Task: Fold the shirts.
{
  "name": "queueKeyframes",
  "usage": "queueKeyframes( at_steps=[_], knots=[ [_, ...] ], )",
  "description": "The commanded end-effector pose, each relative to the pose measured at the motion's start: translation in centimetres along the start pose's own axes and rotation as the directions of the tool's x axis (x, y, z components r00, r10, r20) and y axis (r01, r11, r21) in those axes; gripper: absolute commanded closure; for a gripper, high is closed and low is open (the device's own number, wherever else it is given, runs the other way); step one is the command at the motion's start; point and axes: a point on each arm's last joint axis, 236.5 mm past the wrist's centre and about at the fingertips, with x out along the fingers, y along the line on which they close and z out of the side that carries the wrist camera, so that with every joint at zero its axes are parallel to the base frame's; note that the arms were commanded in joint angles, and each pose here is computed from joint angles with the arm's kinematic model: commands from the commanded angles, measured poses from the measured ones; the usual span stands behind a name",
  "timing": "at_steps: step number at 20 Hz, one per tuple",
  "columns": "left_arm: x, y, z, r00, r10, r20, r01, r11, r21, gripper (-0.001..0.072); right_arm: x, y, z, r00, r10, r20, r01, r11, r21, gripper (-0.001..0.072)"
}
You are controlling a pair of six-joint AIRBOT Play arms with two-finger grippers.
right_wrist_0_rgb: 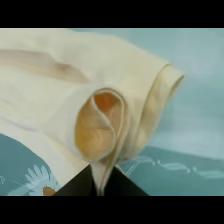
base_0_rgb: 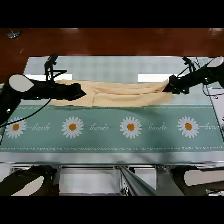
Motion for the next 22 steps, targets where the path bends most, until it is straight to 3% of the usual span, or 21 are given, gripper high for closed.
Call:
queueKeyframes(
  at_steps=[1, 3, 7, 12, 19, 22],
  knots=[
    [2.8, -2.6, 1.4, 0.997, -0.031, 0.064, 0.025, 0.995, 0.098, 0.0680, -4.0, 2.2, -4.7, 0.991, -0.033, 0.131, 0.044, 0.996, -0.082, 0.0683],
    [5.6, -3.9, 0.9, 0.998, -0.037, 0.059, 0.029, 0.992, 0.127, 0.0680, -6.0, 3.5, -7.9, 0.978, -0.032, 0.206, 0.052, 0.994, -0.092, 0.0683],
    [12.4, -6.9, -5.6, 0.988, -0.046, -0.151, 0.076, 0.978, 0.196, 0.0680, -7.7, 5.2, -13.2, 0.963, -0.018, 0.268, 0.036, 0.997, -0.064, 0.0683],
    [17.7, -12.4, -9.1, 0.960, -0.084, -0.268, 0.151, 0.959, 0.239, 0.0680, -10.3, 7.0, -14.8, 0.935, 0.002, 0.353, 0.023, 0.997, -0.068, 0.0683],
    [22.3, -20.5, -20.7, 0.790, -0.204, -0.579, 0.337, 0.932, 0.131, 0.0679, -11.2, 9.8, -13.4, 0.901, 0.114, 0.418, -0.082, 0.992, -0.093, 0.0683],
    [21.6, -23.1, -19.9, 0.765, -0.242, -0.597, 0.397, 0.907, 0.141, 0.0679, -11.3, 10.3, -13.5, 0.900, 0.137, 0.414, -0.106, 0.990, -0.096, 0.0683]
  ],
)
